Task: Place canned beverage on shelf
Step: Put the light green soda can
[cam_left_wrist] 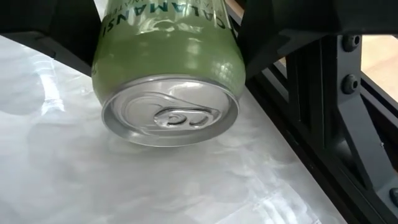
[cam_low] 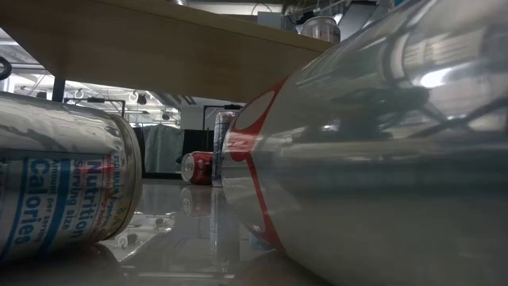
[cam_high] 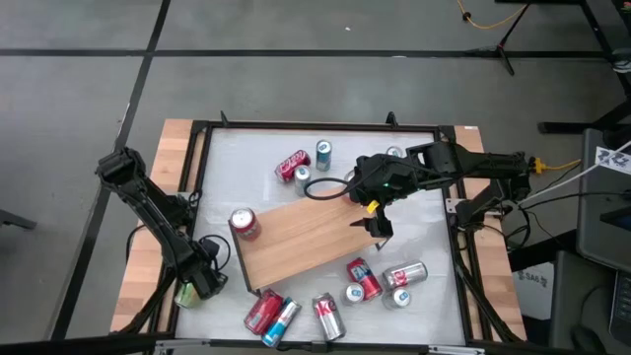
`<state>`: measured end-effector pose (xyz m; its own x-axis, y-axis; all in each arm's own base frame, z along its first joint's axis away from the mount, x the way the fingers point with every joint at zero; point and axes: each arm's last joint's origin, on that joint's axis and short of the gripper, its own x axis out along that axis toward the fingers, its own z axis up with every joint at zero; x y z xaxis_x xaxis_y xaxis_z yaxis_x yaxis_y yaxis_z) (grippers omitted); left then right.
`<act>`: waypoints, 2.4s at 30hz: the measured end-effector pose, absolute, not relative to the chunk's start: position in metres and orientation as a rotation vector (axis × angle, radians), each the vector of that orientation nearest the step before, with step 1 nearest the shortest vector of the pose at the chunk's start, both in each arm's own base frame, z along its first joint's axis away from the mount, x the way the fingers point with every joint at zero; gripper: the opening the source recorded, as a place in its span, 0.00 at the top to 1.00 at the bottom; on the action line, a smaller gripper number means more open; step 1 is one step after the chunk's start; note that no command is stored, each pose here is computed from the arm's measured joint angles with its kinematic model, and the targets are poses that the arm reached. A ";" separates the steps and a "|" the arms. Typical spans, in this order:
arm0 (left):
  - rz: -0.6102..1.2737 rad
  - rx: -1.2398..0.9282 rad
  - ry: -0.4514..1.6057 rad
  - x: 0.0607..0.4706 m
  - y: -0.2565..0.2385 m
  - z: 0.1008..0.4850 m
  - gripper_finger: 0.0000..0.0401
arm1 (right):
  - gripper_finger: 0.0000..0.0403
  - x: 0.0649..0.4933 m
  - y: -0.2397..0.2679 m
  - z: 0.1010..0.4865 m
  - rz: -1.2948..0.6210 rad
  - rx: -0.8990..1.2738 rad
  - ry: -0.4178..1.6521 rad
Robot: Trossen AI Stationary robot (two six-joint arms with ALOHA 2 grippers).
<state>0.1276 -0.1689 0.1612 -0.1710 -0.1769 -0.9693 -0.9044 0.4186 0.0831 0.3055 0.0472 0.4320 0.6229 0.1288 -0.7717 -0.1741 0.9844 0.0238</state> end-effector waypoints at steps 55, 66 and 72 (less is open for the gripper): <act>0.162 -1.067 0.571 0.224 -0.200 0.368 0.31 | 0.01 0.259 0.039 0.466 0.151 -0.128 0.766; 0.250 -0.423 0.203 0.297 -0.137 0.384 0.31 | 0.01 0.259 0.039 0.466 0.158 -0.148 0.764; 0.354 -0.218 0.221 0.336 -0.114 0.361 0.31 | 0.01 0.259 0.039 0.466 0.158 -0.147 0.765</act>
<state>0.3363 -0.1144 0.3607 0.9143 0.3179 -0.2510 -0.3651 0.9151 -0.1712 0.2590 0.0386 0.4657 0.7110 0.0884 -0.6977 -0.1949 0.9780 -0.0747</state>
